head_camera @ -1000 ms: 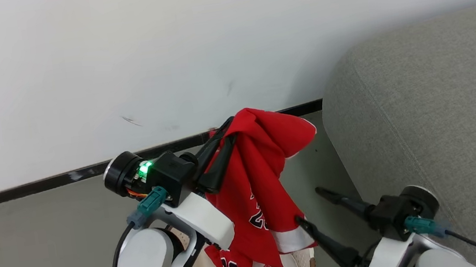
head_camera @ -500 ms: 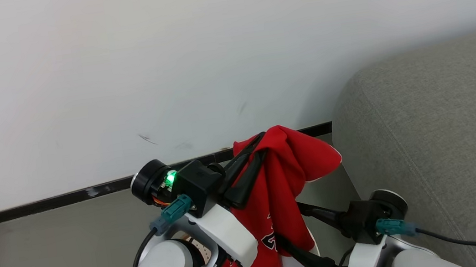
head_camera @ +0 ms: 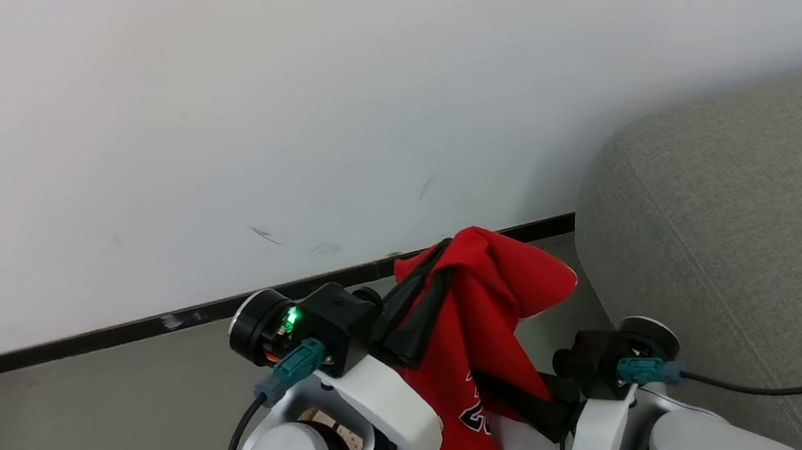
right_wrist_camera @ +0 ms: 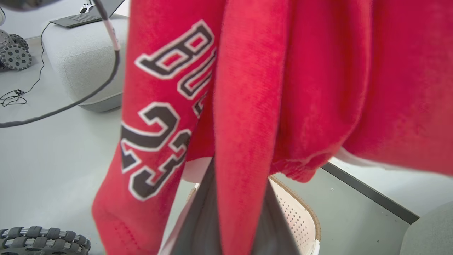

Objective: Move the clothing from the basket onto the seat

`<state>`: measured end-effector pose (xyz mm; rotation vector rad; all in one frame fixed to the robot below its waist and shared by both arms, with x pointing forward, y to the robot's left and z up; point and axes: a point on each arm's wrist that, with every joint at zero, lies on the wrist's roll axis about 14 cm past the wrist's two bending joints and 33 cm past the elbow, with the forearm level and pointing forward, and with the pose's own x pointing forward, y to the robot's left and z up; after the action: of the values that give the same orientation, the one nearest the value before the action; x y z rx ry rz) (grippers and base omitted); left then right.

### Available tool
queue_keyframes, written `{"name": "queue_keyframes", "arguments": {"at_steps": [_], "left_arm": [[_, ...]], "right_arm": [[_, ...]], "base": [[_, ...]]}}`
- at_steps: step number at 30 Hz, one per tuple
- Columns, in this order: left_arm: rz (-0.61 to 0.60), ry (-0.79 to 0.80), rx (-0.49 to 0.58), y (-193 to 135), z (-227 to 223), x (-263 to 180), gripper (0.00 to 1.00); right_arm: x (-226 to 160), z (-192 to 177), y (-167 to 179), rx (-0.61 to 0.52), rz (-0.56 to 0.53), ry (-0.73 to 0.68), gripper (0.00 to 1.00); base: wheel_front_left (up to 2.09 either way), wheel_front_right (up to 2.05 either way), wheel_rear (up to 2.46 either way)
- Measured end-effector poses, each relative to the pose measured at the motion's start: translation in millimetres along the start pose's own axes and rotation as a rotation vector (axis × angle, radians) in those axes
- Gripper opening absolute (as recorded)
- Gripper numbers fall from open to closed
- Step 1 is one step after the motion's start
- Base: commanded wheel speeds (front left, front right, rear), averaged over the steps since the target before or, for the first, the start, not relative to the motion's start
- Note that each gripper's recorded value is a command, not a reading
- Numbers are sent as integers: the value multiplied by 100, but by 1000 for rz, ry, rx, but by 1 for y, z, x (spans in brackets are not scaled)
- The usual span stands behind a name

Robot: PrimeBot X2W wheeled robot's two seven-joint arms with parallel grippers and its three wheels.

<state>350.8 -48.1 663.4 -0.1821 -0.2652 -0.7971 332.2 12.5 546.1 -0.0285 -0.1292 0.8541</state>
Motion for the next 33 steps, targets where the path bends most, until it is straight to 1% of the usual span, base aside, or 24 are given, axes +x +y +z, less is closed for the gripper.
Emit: {"name": "queue_keyframes", "arguments": {"at_steps": [5, 6, 9, 10, 11, 12, 13, 17, 22, 30, 33], "left_arm": [[49, 1, -26, 10, -5, -3, 0], [49, 1, -26, 10, -5, -3, 0], [68, 11, -59, 13, -13, -5, 0], [80, 16, -65, 15, -16, -6, 29], [87, 12, -72, 16, -17, -7, 49], [92, 12, -78, 17, -19, -7, 85], [95, 10, -83, 18, -20, -6, 100], [86, 0, -107, 14, -24, -4, 100], [56, 32, -124, 3, -41, -2, 100], [-29, 64, -161, -27, -59, 4, 100], [-67, 46, -178, -39, -58, 6, 100]], "right_arm": [[-5, 9, -25, 2, -73, -27, 0], [-5, 9, -25, 2, -73, -27, 0], [-13, 19, -49, -7, -145, -53, 0], [-17, 22, -57, -9, -171, -63, 0], [-21, 24, -65, -9, -199, -70, 0], [-26, 26, -73, -8, -227, -75, 0], [-31, 28, -81, -8, -256, -82, 0], [-51, 40, -110, -25, -356, -115, 0], [-79, 50, -138, -52, -469, -141, 0], [-132, 55, -165, -106, -628, -139, 0], [-154, 56, -171, -125, -688, -135, 0]], "base": [[0, 0, 0], [0, 0, 0], [0, 0, 0], [0, 0, 0], [0, 0, 0], [0, 0, 0], [0, 0, 0], [0, 0, 0], [0, 0, 0], [0, 0, 0], [0, 0, 0]]}}
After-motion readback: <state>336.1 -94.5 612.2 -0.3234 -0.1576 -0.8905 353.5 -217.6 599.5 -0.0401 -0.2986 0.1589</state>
